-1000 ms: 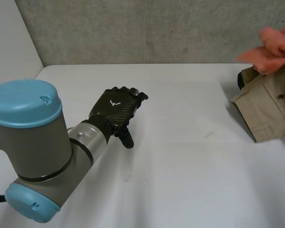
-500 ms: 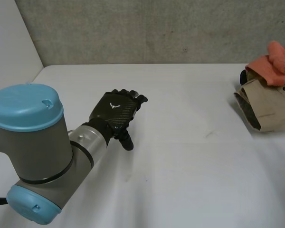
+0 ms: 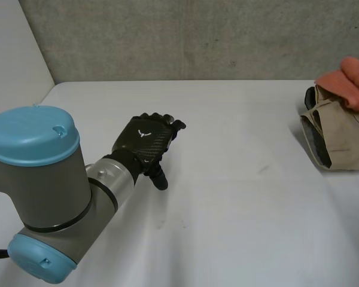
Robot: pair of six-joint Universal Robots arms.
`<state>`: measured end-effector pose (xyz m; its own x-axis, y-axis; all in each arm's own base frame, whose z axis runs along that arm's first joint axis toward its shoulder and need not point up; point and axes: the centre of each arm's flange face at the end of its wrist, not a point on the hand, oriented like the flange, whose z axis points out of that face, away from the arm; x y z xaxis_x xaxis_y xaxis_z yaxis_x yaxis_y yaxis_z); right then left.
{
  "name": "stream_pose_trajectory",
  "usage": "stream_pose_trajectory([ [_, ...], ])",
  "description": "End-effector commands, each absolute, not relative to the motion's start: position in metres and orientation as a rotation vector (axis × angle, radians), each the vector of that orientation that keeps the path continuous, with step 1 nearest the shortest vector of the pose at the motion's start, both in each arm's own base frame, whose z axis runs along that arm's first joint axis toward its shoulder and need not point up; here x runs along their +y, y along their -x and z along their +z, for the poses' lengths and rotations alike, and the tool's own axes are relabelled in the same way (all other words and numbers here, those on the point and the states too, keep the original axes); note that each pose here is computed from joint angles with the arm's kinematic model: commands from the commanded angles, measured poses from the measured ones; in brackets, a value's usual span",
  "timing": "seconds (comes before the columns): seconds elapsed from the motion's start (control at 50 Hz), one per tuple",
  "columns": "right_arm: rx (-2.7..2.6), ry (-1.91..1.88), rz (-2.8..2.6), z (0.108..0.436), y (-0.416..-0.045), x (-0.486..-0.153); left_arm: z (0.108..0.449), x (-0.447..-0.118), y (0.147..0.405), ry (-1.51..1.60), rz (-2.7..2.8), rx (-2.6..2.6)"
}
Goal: Fold the laundry.
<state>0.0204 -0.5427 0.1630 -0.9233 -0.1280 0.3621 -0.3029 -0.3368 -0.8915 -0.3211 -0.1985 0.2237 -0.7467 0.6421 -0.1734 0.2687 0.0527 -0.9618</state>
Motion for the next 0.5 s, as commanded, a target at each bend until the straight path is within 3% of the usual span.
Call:
stream_pose_trajectory([
  [0.02, -1.755, -0.494, 2.381, 0.206, -0.019, -0.520, 0.226, -0.197, 0.322, 0.921, 1.751, -2.022],
  [0.14, -1.864, -0.479, 2.319, 0.222, -0.021, -0.501, 0.236, -0.193, 0.322, 0.918, 1.772, -1.991],
  [0.36, -1.937, -0.370, 2.136, 0.256, 0.019, -0.457, 0.256, -0.188, 0.321, 0.895, 1.826, -1.928],
  [0.5, -1.786, -0.161, 2.055, 0.303, 0.053, -0.439, 0.272, -0.184, 0.319, 0.862, 1.857, -1.881],
])
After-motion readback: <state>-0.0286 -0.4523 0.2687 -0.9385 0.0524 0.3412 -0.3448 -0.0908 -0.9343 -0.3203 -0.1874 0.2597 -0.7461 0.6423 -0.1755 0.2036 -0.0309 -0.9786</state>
